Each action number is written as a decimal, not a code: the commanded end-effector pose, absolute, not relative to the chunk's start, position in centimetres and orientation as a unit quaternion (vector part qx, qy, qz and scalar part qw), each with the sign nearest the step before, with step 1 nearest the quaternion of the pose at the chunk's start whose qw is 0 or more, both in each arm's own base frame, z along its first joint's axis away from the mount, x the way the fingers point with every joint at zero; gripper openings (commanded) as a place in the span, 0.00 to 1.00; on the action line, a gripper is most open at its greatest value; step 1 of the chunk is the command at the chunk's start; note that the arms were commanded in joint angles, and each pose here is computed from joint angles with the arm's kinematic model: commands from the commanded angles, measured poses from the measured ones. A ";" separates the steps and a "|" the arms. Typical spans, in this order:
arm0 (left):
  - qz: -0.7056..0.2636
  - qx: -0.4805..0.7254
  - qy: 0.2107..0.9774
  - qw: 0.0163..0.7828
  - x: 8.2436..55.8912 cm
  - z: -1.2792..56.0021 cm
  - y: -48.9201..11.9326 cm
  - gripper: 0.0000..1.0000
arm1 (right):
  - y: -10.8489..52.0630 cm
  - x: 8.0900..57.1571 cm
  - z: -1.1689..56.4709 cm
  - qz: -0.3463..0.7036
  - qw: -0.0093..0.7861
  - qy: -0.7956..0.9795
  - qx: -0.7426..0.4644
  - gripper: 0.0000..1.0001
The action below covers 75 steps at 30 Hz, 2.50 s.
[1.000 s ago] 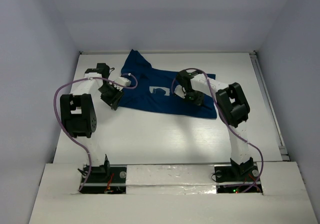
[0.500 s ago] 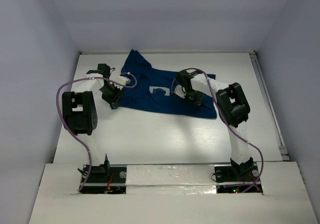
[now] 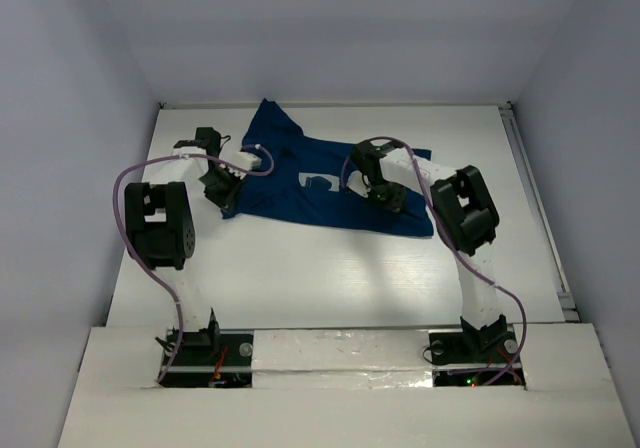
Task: Fold and stack the t-shirts
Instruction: Fold the flattened tshirt in 1/3 of the way
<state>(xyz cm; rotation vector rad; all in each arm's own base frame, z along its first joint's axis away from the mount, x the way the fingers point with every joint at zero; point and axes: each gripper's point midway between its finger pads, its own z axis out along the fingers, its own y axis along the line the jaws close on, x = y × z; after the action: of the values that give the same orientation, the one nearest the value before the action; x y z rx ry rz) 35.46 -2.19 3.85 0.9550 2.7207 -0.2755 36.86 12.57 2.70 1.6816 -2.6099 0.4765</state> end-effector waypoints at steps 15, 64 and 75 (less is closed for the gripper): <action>-0.003 0.341 0.937 0.079 37.1 4.1 2.3 0.06 | 12.4 36.7 1.5 0.174 0.049 -0.814 0.552 0.00; 0.028 0.386 0.919 0.068 38.8 10.6 7.6 0.04 | 10.0 36.1 1.1 0.225 0.091 -0.794 0.558 0.00; -0.092 0.394 0.890 0.211 45.2 14.8 -2.0 0.08 | 15.1 38.6 6.4 0.140 -0.053 -0.838 0.525 0.03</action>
<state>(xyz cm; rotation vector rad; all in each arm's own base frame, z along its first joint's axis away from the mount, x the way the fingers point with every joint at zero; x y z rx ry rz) 46.37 3.02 16.85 1.0361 2.4628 -0.0151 36.98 11.87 3.00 1.6632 -2.5127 0.5854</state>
